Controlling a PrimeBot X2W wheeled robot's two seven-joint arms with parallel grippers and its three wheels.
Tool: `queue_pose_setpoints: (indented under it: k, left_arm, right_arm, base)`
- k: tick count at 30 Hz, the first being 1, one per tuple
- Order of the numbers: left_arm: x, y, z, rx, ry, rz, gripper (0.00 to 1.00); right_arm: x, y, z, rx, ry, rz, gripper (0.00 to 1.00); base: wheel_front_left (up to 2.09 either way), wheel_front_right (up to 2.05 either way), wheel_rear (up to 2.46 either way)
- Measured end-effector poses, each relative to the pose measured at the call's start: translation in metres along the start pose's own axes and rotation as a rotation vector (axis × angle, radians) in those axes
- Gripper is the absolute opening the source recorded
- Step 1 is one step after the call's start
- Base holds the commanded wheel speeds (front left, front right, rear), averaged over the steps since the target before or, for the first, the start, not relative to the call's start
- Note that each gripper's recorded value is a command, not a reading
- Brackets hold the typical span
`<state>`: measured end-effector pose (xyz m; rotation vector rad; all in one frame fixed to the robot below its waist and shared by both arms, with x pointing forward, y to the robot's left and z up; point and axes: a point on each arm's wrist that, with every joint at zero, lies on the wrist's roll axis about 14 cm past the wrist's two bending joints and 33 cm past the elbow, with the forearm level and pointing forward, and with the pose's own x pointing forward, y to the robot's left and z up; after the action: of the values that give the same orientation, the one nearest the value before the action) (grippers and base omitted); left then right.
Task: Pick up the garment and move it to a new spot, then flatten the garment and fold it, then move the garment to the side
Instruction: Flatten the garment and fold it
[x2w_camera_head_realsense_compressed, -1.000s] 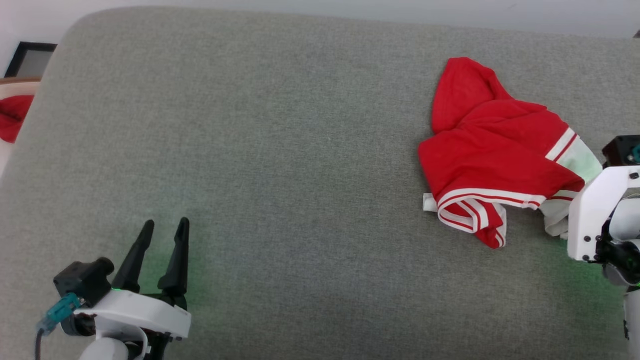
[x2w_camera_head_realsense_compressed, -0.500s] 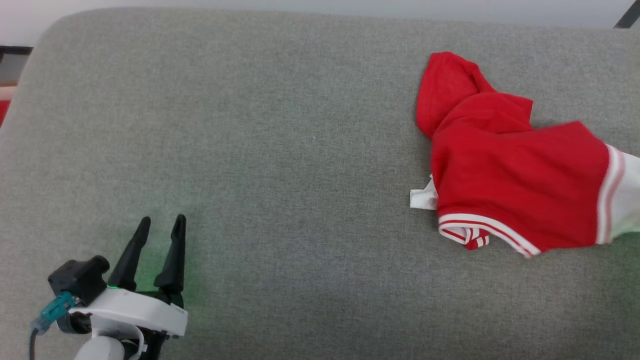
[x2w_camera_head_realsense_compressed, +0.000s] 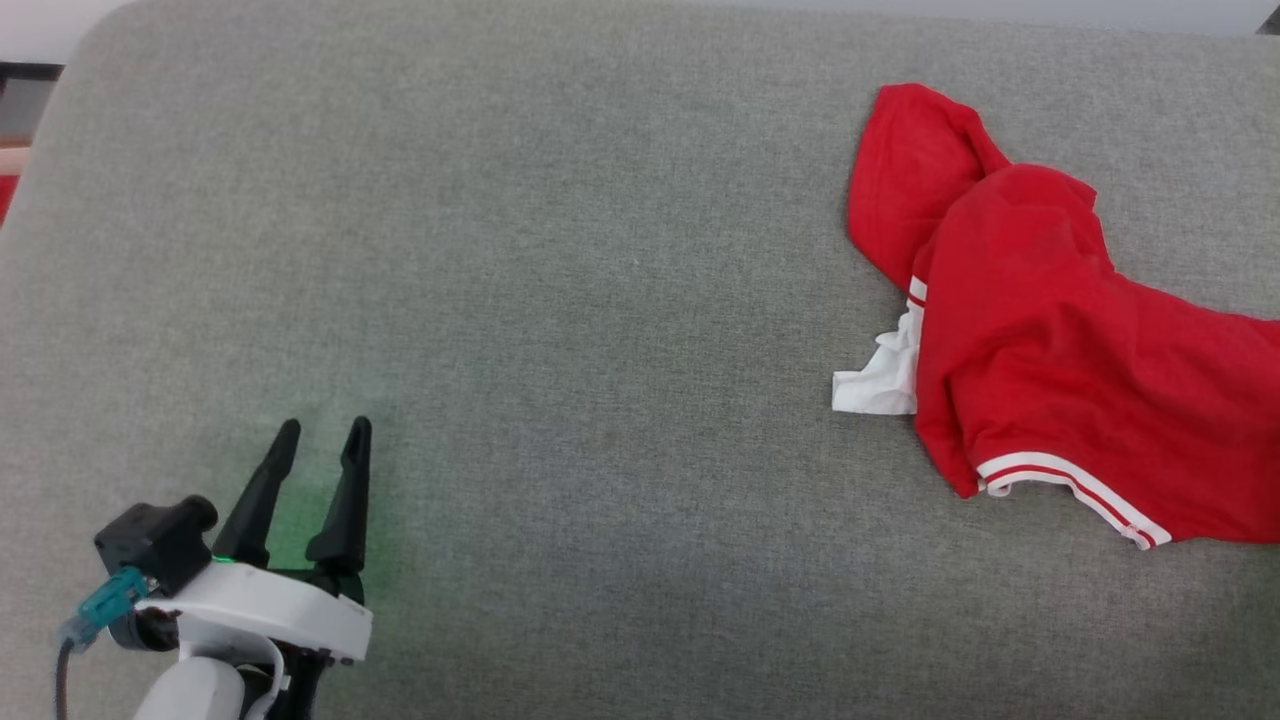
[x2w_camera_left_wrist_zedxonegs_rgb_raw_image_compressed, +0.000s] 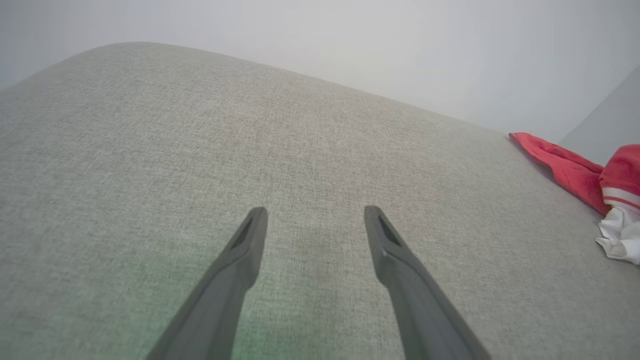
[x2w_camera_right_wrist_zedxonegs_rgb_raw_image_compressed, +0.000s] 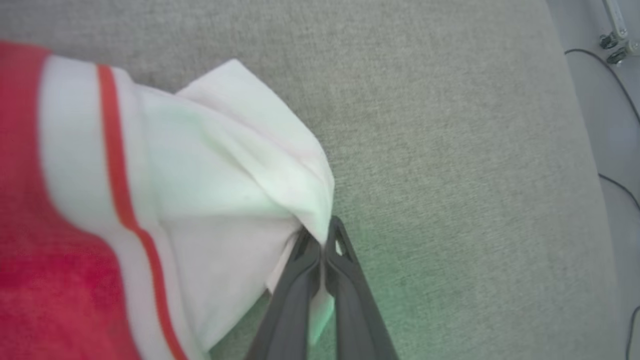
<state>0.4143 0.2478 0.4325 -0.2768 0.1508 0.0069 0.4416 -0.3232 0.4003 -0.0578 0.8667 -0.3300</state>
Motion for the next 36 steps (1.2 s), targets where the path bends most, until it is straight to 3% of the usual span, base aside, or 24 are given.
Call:
queue_pose_setpoints:
  k: [1, 2, 3, 4, 14, 21, 26, 32, 36]
  left_arm:
    - [0.000, 0.000, -0.001, 0.004, 0.004, -0.003, 1.00]
    - [0.000, -0.001, -0.001, 0.009, 0.007, -0.007, 1.00]
    - [0.001, -0.002, 0.000, 0.015, 0.008, -0.017, 1.00]
    - [0.002, -0.004, 0.001, 0.022, 0.008, -0.026, 1.00]
    - [0.017, -0.024, 0.036, 0.124, -0.034, -0.167, 1.00]
    - [0.039, -0.079, 0.073, 0.253, -0.015, -0.392, 1.00]
    - [0.047, -0.132, 0.073, 0.382, 0.124, -0.561, 1.00]
    - [0.049, -0.191, 0.045, 0.458, 0.352, -0.726, 1.00]
    - [0.046, -0.218, 0.014, 0.447, 0.553, -0.792, 1.00]
  right_arm:
    - [0.002, 0.004, -0.002, 0.009, -0.005, 0.009, 0.02]
    - [0.002, 0.006, -0.002, 0.016, -0.018, 0.015, 0.15]
    - [0.003, 0.008, 0.000, 0.018, -0.029, 0.019, 0.38]
    - [0.003, 0.009, 0.002, 0.019, -0.043, 0.022, 1.00]
    - [-0.022, 0.011, 0.029, 0.063, -0.261, 0.055, 1.00]
    - [-0.065, 0.035, 0.030, 0.093, -0.427, 0.187, 1.00]
    - [-0.097, 0.053, 0.016, 0.108, -0.509, 0.267, 1.00]
    - [-0.121, 0.062, -0.003, 0.112, -0.551, 0.307, 1.00]
    - [-0.133, 0.056, -0.007, 0.124, -0.579, 0.298, 1.00]
  base:
    - [0.00, 0.00, 0.00]
    - [0.00, 0.00, 0.00]
    - [0.00, 0.00, 0.00]
    - [0.00, 0.00, 0.00]
    - [0.00, 0.00, 0.00]
    - [0.00, 0.00, 0.00]
    - [0.00, 0.00, 0.00]
    - [0.00, 0.00, 0.00]
    - [0.00, 0.00, 0.00]
